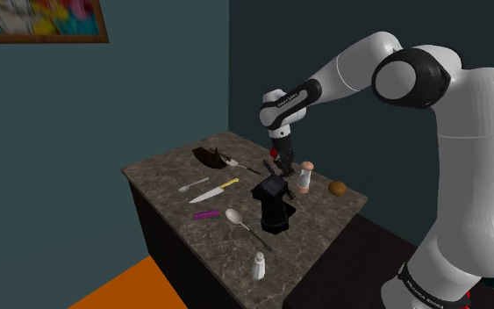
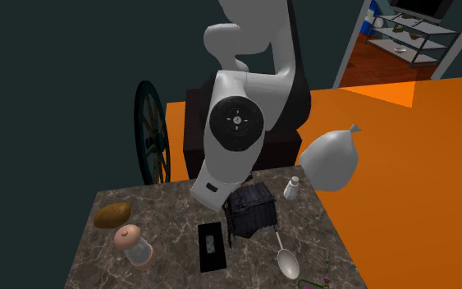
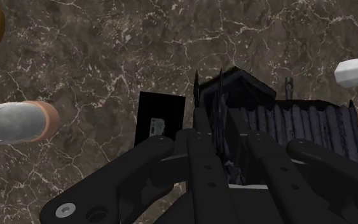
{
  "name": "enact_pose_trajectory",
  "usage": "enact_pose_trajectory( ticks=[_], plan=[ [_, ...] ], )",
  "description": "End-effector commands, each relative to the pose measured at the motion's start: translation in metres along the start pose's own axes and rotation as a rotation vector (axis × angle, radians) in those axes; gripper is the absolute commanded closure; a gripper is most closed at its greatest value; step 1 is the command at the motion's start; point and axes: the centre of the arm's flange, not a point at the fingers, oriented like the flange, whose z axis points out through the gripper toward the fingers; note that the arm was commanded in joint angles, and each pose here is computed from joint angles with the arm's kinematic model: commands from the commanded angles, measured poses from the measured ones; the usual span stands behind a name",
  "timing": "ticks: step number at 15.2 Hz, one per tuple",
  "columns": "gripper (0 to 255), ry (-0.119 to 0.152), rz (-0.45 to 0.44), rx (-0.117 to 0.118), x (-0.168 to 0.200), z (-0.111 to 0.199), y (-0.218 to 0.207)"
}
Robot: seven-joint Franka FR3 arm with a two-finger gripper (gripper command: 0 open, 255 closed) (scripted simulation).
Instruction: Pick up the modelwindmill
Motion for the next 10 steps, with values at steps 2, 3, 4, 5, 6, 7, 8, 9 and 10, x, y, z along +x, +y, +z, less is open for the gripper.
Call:
enact_pose_trajectory(
  ticks=[2, 3, 4, 5, 6, 7, 8, 9, 10],
  plan=[
    [255, 0.002, 0.000, 0.000, -0.006, -0.016, -0.001],
    [255, 0.002, 0.000, 0.000, -0.007, -0.021, -0.001],
    [255, 0.002, 0.000, 0.000, -0.009, -0.026, -0.001],
    [255, 0.002, 0.000, 0.000, -0.011, -0.031, -0.002],
    [255, 0.002, 0.000, 0.000, -0.013, -0.036, -0.002],
    [255, 0.002, 0.000, 0.000, -0.015, -0.040, -0.002],
    [255, 0.002, 0.000, 0.000, -0.017, -0.045, -0.002],
    [255, 0.002, 0.000, 0.000, -0.018, -0.046, -0.002],
    [255, 0.002, 0.000, 0.000, -0.018, -0.046, -0.002]
  ],
)
